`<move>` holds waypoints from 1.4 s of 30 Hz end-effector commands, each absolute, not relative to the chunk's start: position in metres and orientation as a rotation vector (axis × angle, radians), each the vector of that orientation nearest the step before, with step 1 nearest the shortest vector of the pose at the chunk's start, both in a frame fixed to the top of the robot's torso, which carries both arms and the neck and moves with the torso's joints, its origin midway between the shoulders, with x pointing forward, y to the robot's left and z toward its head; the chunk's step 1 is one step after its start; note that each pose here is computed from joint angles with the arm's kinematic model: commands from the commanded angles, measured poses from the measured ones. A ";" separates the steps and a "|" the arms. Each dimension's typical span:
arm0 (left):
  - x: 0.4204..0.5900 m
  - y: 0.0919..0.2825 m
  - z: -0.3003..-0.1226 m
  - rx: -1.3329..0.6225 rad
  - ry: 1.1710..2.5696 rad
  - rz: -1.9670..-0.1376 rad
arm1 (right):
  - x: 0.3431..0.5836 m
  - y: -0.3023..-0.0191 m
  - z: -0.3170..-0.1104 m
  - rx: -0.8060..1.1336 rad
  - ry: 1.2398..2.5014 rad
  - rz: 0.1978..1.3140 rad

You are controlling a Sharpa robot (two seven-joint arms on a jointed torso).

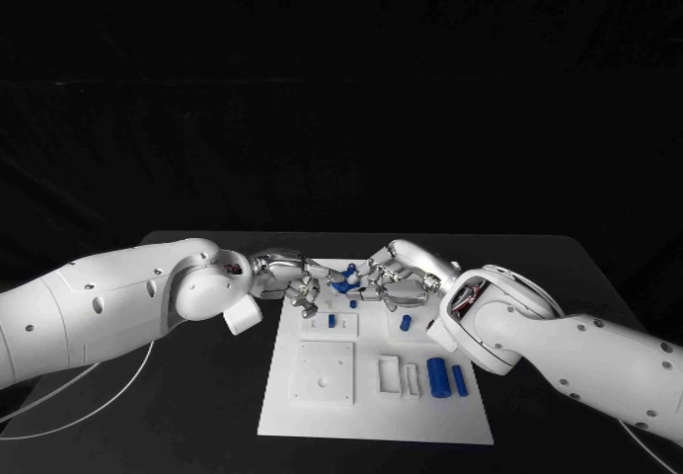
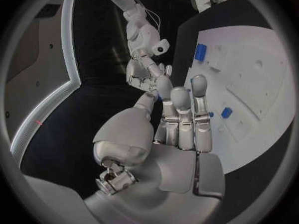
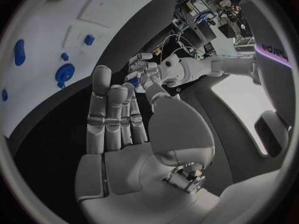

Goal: Assemble the parts on the task board

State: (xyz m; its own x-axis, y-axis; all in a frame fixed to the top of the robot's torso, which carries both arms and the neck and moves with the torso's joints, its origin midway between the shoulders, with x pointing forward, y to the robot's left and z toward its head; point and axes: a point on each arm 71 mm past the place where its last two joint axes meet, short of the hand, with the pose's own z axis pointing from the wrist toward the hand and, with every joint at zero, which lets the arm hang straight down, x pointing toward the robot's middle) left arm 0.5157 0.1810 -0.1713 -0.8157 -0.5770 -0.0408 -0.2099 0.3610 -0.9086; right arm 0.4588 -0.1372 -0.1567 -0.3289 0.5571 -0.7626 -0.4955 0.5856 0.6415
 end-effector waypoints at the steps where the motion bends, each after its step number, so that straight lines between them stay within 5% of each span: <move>1: 0.519 0.184 -0.172 -0.715 2.248 -1.347 | 0.459 -0.138 -0.157 0.065 1.579 1.069; 11: 0.518 0.186 -0.174 -0.675 2.267 -1.274 | 0.462 -0.145 -0.158 0.101 1.559 1.058; 18: 0.520 0.192 -0.177 -0.574 2.248 -1.064 | 0.476 -0.168 -0.158 0.201 1.505 1.030; 31: 0.519 0.197 -0.174 -0.381 2.022 -0.599 | 0.510 -0.222 -0.152 0.388 1.398 0.941; 42: 0.507 0.192 -0.184 -0.272 1.906 -0.405 | 0.524 -0.249 -0.148 0.443 1.355 0.885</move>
State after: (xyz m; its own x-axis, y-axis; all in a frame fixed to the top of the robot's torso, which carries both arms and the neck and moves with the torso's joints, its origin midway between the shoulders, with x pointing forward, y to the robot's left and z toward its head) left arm 0.5047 0.1897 -0.1902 -0.4659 -0.4100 -0.7841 0.0033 0.8854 -0.4649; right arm 0.5230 -0.2468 -0.1500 -0.0456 0.7460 -0.6644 -0.2795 0.6290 0.7254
